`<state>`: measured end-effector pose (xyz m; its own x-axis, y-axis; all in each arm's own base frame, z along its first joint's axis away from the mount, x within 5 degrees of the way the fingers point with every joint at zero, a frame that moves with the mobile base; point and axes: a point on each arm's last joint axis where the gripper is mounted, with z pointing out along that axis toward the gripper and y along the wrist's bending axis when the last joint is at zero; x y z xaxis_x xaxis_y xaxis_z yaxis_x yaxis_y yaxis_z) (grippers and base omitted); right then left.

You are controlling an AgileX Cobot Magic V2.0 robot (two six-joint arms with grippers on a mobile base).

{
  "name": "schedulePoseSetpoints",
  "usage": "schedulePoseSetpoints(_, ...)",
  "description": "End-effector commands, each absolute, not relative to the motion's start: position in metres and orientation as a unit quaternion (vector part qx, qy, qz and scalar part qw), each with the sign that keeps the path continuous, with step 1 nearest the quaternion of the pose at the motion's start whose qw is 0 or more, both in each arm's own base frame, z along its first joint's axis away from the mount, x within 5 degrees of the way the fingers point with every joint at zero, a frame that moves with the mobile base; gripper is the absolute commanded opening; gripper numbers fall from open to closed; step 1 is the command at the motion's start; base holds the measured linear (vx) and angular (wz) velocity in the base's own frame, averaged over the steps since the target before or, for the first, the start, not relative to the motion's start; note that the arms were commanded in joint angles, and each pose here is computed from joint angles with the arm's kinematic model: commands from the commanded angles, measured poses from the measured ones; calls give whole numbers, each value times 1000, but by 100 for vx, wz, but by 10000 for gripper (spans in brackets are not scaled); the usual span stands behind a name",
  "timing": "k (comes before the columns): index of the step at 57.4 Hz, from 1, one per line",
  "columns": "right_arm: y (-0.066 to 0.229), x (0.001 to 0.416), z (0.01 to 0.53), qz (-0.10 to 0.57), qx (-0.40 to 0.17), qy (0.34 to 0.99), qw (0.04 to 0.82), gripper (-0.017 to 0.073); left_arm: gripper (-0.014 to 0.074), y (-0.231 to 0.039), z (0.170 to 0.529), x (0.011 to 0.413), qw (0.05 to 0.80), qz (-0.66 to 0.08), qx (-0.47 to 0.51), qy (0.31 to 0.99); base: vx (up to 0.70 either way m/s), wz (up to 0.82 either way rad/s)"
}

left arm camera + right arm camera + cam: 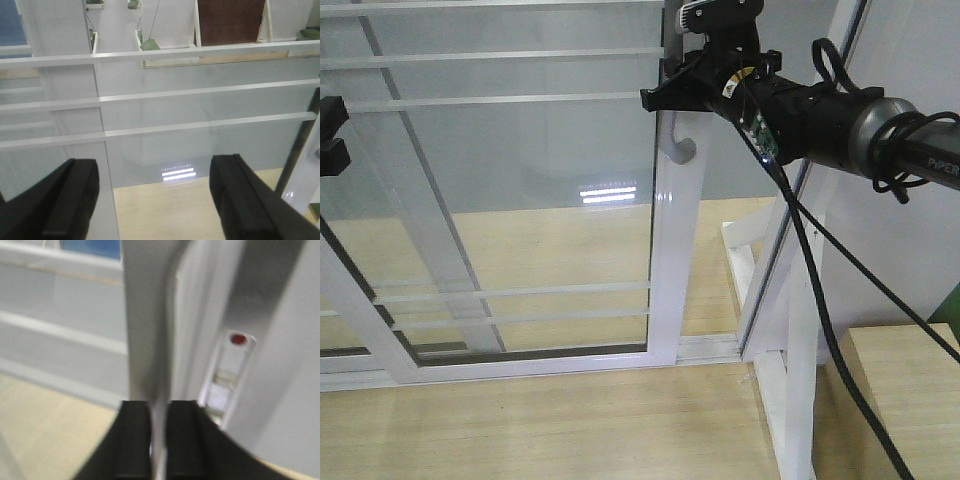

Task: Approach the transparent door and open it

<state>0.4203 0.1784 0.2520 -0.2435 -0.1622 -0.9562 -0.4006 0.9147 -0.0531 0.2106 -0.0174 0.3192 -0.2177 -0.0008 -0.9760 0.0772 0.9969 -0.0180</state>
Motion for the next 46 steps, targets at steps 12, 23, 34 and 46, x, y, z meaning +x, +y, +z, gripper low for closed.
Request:
schedulePoseSetpoints(12, 167, 393, 318, 101, -185, 778, 592, -8, 578, -16, 338, 210, 658, -33, 19, 752, 0, 0)
schedulePoseSetpoints(23, 161, 378, 337, 88, -203, 784, 580, -4, 578, -17, 335, 216, 658, -32, 20, 752, 0, 0)
schedulePoseSetpoints(34, 147, 347, 330, 86, -202, 755, 618, -3, 578, -33, 327, 233, 652, -36, 64, 755, 0, 0)
schedulePoseSetpoints(46, 122, 288, 304, 88, -195, 734, 645, -1, 578, -66, 320, 261, 658, -66, 111, 742, 0, 0)
